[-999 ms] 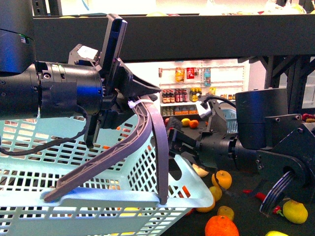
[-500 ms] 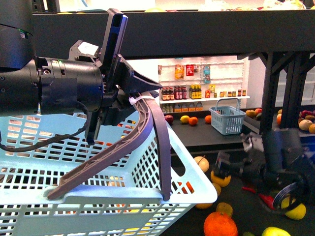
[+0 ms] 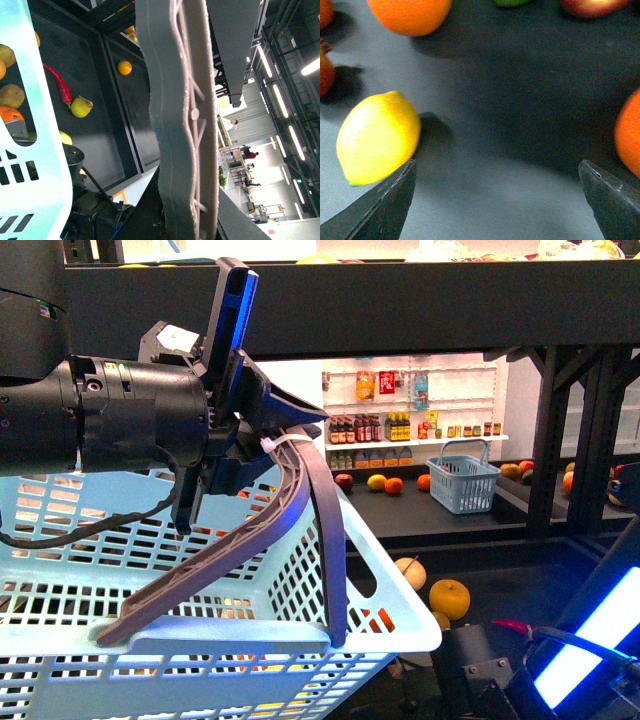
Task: Pick lemon from shelf
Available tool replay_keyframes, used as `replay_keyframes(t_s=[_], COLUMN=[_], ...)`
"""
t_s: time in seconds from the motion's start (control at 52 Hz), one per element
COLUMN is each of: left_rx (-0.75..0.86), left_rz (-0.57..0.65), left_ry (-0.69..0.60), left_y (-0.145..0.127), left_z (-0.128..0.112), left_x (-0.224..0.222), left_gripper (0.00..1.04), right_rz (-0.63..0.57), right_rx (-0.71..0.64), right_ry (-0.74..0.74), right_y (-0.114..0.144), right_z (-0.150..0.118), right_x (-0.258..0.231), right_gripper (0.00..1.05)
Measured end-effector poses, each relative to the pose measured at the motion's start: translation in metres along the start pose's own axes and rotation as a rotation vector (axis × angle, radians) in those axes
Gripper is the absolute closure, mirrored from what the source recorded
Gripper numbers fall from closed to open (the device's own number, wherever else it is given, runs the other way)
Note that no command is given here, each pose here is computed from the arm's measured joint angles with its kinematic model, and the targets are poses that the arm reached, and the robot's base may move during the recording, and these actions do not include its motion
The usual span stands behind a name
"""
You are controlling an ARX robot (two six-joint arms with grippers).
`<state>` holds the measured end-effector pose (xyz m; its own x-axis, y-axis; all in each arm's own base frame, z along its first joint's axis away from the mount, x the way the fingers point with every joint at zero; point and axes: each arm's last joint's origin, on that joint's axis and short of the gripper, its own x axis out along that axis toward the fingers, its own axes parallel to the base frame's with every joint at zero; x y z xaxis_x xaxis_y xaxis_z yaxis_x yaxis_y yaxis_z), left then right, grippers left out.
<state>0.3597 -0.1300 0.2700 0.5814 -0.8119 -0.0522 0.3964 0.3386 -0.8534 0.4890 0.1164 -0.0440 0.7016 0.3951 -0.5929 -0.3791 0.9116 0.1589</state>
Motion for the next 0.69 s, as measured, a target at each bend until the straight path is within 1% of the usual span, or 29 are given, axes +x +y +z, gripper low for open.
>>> replay_keyframes(t_s=[0.135,0.269,0.442,0.692], left_rx=[0.001,0.0,0.0,0.002], left_rz=[0.001,0.001,0.0,0.002], left_ry=[-0.001,-0.001,0.0,-0.003], left_y=[0.0,0.0,0.0,0.0], left_z=[0.0,0.0,0.0,0.0], left_x=[0.0,0.0,0.0,0.0], left_gripper=[0.95,0.95,0.95,0.95], right_rz=[0.107,0.161,0.186,0.212], right_rx=[-0.109,-0.177,-0.251,-0.368], right_ry=[-0.02,-0.022,-0.023,0.001], right_y=[0.032,0.049,0.063,0.082], right_z=[-0.003,-0.01,-0.024,-0.055], right_x=[0.005,0.006,0.012,0.022], right_gripper=[0.07,0.07,0.07,0.07])
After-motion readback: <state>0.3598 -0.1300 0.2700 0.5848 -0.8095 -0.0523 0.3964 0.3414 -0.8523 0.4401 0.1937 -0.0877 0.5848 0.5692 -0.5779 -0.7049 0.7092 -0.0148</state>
